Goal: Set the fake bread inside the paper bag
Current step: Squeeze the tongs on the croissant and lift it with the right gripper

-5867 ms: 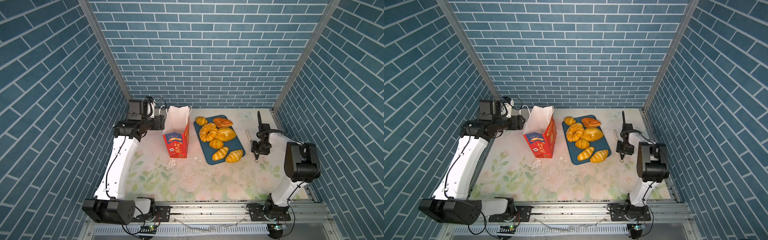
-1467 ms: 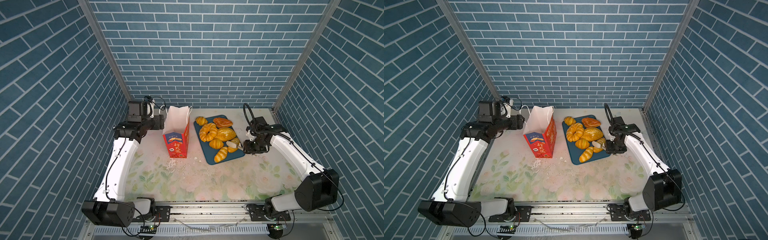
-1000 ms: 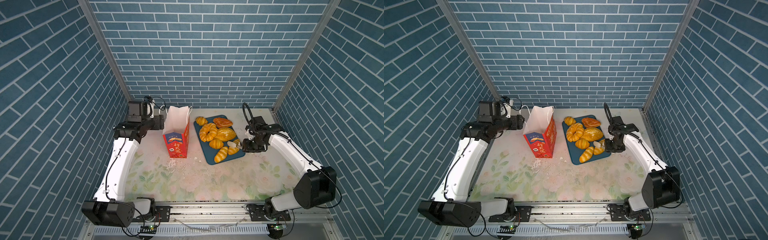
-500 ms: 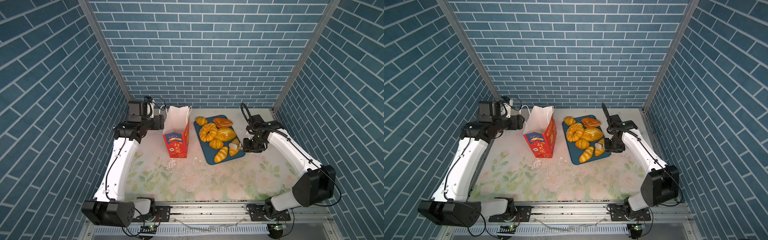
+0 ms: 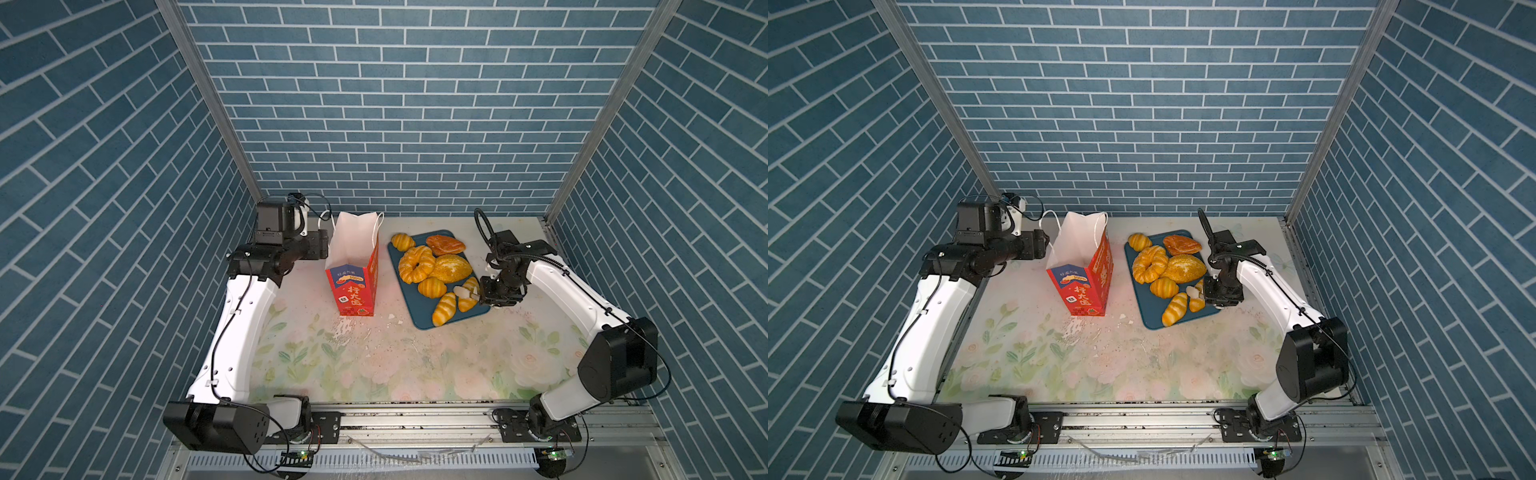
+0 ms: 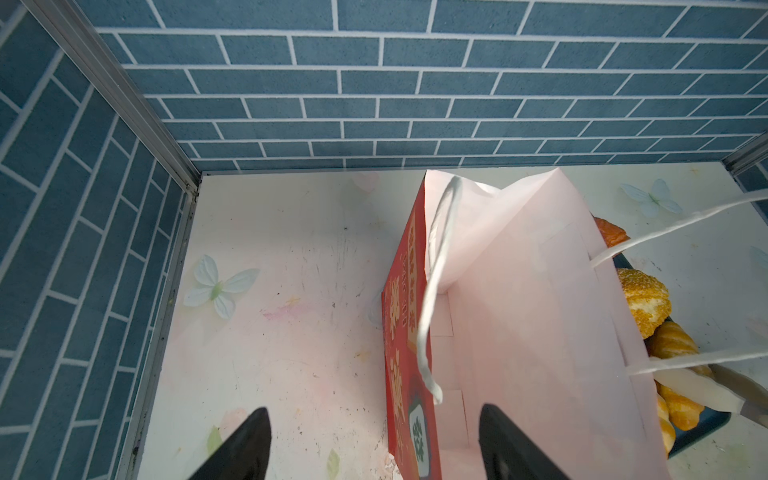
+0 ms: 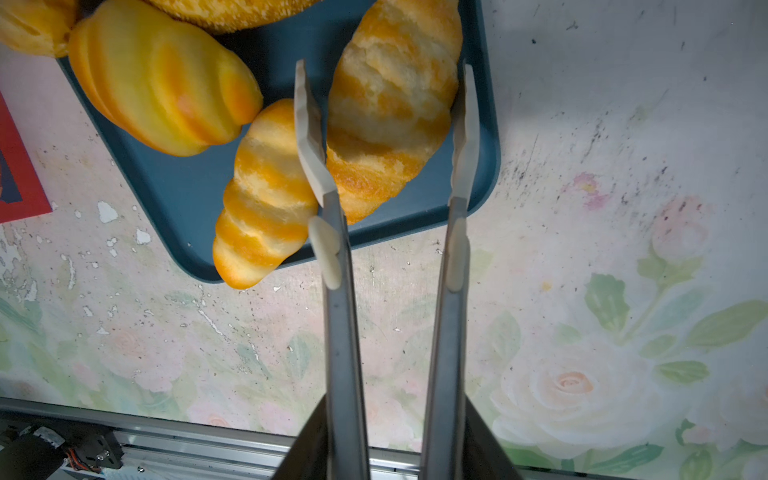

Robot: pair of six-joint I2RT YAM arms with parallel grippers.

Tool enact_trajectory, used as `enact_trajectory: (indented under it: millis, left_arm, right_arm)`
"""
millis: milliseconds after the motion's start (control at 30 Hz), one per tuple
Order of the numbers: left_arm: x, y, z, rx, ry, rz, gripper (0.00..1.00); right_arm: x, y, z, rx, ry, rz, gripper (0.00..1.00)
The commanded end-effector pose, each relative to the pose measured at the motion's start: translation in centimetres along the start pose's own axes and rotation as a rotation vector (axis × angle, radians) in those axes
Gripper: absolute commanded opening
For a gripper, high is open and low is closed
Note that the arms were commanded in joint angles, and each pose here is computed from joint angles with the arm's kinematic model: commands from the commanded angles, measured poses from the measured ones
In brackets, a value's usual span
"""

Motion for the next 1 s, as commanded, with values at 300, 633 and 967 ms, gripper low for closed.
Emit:
enact_trajectory:
  millis: [300,633,967]
  left_arm:
    - [0.3,0.1,-0.2,-0.002,0.009,-0.018,0.8]
    - [0.5,0.0,1.2,0.029,0.035,-0.044,0.8]
    - [0.8,-0.7,4.6,0.139,0.078,-0.154,0.74]
  right_arm:
    - [0.4,-0.2,-3.1,0.035,-0.114,-0.04,0.32]
    - [1.3,0.5,-12.4,-0.101,-0.443,-0.158,0.3]
    - [-0.7,5.7,-18.2,-0.396,-0.69,-0.358,0.28]
Point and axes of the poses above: each gripper's point midway between its finger pads, its own z axis out along the fingers, its own y axis along the line the jaws close on, x = y × z, the point moved 10 cm from there along -z, back along the fingers, and after that the axes turned 10 degrees about z, right-handed, at the moved point
